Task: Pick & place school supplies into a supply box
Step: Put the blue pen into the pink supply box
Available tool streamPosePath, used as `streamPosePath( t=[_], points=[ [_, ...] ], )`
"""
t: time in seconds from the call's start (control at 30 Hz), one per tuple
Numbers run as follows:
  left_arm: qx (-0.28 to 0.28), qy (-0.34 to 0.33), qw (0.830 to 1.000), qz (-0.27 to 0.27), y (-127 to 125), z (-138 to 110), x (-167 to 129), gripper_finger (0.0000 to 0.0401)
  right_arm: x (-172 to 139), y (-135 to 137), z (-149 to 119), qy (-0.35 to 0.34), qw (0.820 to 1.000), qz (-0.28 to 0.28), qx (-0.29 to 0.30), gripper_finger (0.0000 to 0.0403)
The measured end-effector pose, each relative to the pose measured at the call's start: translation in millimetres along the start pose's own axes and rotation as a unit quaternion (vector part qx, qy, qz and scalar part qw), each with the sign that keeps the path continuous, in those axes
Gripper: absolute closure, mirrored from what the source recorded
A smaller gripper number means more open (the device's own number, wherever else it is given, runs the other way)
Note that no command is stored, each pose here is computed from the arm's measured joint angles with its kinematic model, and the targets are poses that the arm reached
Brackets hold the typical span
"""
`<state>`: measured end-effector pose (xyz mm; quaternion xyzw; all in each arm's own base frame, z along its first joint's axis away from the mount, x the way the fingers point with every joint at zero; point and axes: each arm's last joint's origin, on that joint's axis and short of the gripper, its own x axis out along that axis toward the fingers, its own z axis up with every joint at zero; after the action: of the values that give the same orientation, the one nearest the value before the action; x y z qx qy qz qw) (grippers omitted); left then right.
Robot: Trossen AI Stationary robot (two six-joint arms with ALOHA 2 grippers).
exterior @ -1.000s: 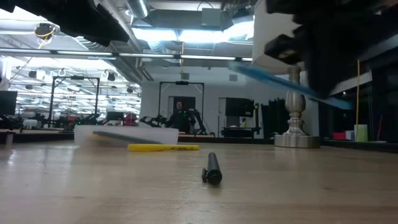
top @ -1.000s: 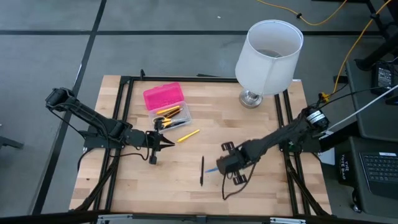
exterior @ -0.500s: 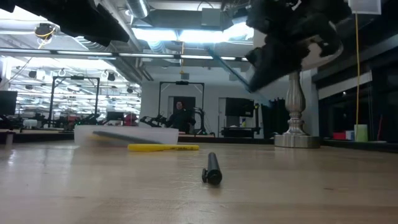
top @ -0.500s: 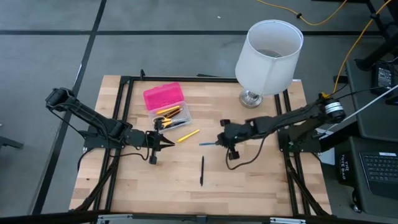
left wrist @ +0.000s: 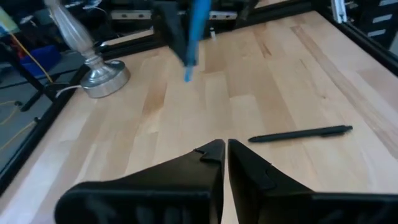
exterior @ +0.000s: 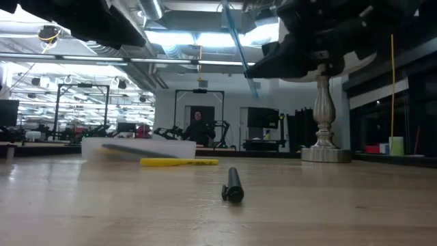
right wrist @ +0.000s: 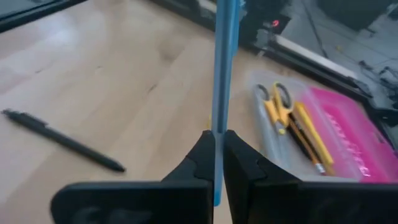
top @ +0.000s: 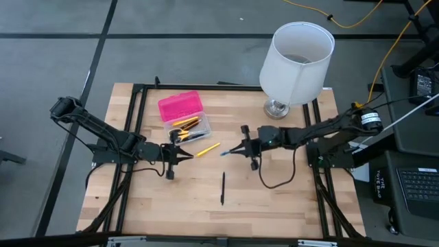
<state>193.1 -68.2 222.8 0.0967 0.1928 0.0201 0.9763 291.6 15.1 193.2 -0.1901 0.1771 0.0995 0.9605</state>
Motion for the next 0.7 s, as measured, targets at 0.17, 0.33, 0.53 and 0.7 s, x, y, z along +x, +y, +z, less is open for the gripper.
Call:
streamPosePath(
  t=[0.17, 0.33, 0.53, 0.7],
  points=[
    [0.016, -0.013, 1.000, -0.008, -0.5, 2.7, -0.1, 0.0381, -4.6, -14.1, -11.0, -0.037, 0.999, 0.002, 0.009, 0.0387],
    [0.018, -0.011, 1.000, -0.007, -0.5, 2.2, 0.0, 0.0385, -8.4, -16.8, -20.0, -0.055, 0.998, 0.010, 0.021, 0.0387],
    [-0.003, -0.023, 1.000, 0.016, 1.1, 4.9, 0.0, 0.0380, -10.8, -21.2, -19.0, -0.083, 0.996, -0.009, 0.018, 0.0387],
    [-0.031, -0.044, 0.997, 0.058, 7.8, 9.3, 3.1, 0.0357, -11.9, -23.6, -14.2, -0.108, 0.994, -0.020, 0.014, 0.0387]
  ],
)
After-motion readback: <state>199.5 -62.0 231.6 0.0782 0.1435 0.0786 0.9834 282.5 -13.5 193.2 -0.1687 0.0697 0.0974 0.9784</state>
